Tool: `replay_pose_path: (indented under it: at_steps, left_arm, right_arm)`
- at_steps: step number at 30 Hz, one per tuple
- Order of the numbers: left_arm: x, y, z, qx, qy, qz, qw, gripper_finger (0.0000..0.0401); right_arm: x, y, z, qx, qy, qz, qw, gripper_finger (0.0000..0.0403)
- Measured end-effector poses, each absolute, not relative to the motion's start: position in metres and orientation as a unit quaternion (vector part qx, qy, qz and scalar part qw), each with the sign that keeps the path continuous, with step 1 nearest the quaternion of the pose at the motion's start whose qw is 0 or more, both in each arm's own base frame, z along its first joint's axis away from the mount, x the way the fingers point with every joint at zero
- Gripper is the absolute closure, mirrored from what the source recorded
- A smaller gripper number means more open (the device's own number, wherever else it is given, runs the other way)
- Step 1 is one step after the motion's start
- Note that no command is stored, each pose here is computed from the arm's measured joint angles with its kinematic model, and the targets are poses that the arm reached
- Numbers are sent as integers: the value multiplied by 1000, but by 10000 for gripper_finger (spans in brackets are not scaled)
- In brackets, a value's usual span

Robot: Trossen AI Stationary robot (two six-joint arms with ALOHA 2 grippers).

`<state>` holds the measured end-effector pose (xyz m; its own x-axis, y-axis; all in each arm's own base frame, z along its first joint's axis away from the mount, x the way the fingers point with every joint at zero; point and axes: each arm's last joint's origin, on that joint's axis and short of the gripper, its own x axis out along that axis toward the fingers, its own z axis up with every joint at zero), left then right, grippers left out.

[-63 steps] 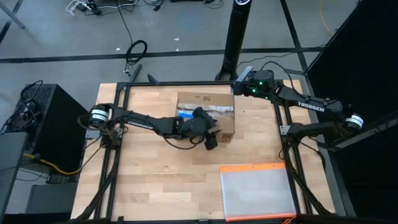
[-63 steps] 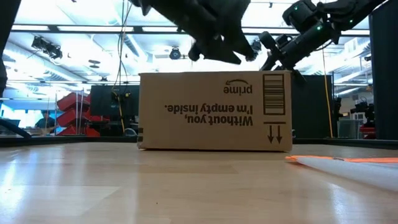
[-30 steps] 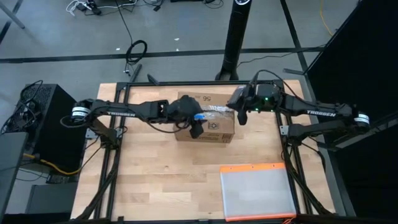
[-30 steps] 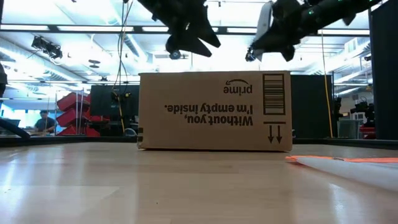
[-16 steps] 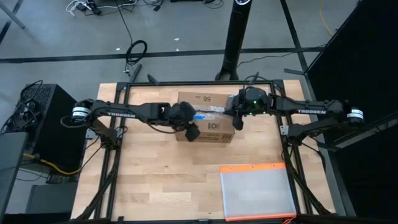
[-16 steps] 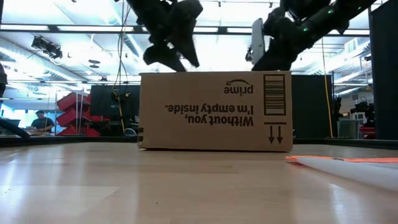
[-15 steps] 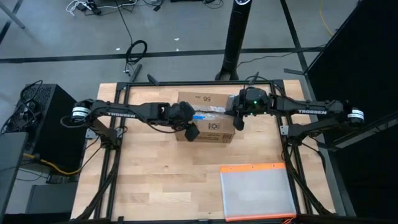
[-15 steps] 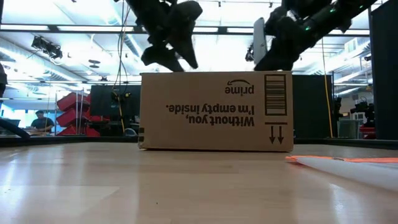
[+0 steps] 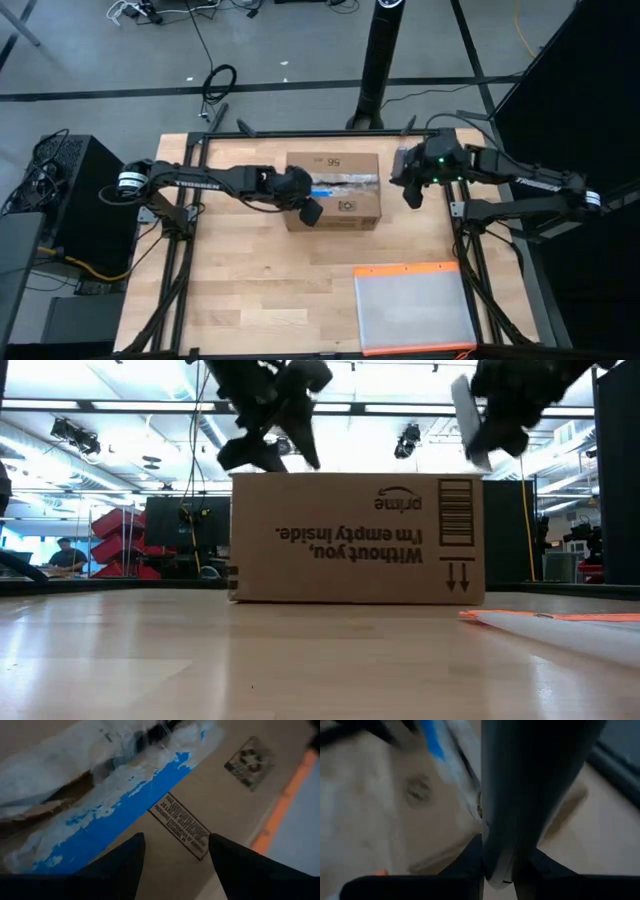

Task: Unpack boxes
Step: Open the cardboard box using the cutter

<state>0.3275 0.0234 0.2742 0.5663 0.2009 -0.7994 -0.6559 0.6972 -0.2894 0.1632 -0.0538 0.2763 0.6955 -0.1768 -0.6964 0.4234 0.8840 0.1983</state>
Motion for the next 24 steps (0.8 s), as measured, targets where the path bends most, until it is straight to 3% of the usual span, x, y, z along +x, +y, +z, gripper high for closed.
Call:
replay_pose_path:
  at_steps: [13, 24]
  left_arm:
    - [329, 42, 290, -325, 335, 288, 836, 188]
    - [331, 57, 324, -239, 332, 249, 878, 188]
  right_arm:
    - [137, -68, 184, 369, 569, -270, 684, 362]
    - [117, -71, 141, 428, 603, -339, 582, 351]
